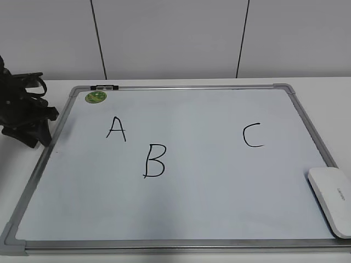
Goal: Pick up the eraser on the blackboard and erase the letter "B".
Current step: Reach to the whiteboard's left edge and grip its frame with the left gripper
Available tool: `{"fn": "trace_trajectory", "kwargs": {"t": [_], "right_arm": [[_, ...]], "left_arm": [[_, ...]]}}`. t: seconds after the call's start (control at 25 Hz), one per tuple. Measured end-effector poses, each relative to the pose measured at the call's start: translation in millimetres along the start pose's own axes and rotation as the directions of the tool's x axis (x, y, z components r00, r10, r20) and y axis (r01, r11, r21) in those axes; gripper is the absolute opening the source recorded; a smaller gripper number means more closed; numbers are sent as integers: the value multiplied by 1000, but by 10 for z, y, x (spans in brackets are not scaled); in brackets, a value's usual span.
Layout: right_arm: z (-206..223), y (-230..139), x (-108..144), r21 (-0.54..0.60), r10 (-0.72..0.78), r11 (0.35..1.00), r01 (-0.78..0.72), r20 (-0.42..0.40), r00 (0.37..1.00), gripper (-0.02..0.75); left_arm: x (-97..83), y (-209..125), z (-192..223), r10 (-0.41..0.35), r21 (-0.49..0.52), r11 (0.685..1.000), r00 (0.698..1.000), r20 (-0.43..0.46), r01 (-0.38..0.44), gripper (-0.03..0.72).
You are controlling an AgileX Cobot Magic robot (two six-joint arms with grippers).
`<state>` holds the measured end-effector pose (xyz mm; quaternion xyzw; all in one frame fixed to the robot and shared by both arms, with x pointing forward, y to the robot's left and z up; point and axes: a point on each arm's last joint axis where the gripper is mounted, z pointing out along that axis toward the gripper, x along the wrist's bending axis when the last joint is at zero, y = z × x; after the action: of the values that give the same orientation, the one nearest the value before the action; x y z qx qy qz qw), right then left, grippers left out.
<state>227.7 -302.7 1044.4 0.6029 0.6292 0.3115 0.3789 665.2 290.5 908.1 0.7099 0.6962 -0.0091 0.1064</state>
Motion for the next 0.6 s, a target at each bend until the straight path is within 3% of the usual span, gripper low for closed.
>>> {"fn": "trace_trajectory", "kwargs": {"t": [0.4, 0.6], "right_arm": [[0, 0, 0, 0, 0, 1000, 0, 0, 1000, 554], [0, 0, 0, 0, 0, 1000, 0, 0, 1000, 554]], "left_arm": [[-28, 4, 17, -11, -3, 1000, 999, 34, 11, 281], [-20, 1, 100, -20, 16, 1000, 999, 41, 19, 245]]}}
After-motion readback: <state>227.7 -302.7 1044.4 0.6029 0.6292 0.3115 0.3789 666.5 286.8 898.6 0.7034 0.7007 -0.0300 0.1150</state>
